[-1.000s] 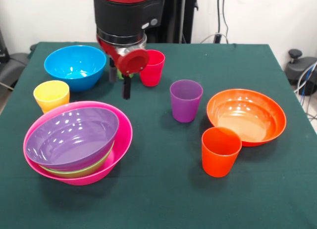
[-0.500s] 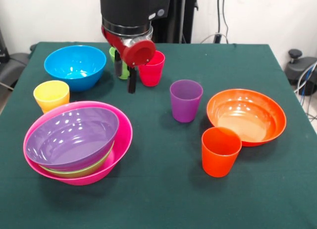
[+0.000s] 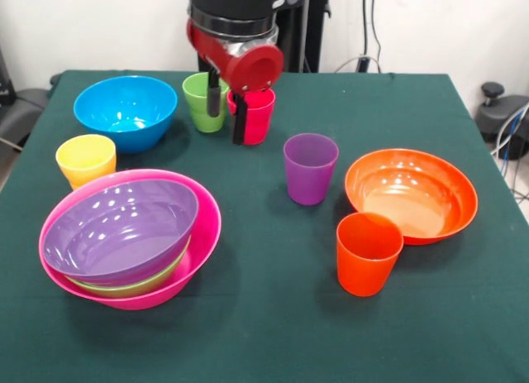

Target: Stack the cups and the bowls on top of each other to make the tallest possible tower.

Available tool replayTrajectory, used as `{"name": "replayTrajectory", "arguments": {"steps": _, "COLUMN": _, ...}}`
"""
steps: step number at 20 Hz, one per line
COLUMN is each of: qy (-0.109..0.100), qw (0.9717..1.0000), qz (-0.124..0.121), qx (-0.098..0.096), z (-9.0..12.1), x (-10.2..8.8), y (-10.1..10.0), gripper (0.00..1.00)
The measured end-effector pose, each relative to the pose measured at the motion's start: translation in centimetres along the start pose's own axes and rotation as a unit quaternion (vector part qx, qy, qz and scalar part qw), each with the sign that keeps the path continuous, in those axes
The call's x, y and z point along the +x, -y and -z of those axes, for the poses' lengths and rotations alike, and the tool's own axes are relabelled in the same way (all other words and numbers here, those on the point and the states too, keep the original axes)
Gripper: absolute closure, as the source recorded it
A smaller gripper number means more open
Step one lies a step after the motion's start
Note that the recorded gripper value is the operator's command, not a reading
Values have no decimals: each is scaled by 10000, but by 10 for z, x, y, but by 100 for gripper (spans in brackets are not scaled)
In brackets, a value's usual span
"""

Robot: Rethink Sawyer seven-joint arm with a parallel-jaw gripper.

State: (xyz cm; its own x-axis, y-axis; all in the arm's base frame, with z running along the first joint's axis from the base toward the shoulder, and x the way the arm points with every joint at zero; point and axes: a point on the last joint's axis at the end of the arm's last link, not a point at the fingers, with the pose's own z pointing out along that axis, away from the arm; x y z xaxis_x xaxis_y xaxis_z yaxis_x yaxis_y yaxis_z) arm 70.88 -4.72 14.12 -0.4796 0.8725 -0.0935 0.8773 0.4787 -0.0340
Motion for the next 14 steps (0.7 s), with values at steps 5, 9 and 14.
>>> {"name": "replayTrajectory", "arguments": {"steps": 5, "qy": 13, "qw": 10000, "qz": 12, "qx": -50, "z": 8, "x": 8, "y": -8, "gripper": 0}}
{"name": "replayTrajectory", "arguments": {"steps": 9, "qy": -13, "qw": 10000, "qz": -33, "qx": -69, "z": 8, "x": 8, "y": -8, "gripper": 0}}
{"name": "replayTrajectory", "arguments": {"steps": 14, "qy": -27, "qw": 9999, "qz": -95, "qx": -64, "z": 6, "x": 2, "y": -4, "gripper": 0}}
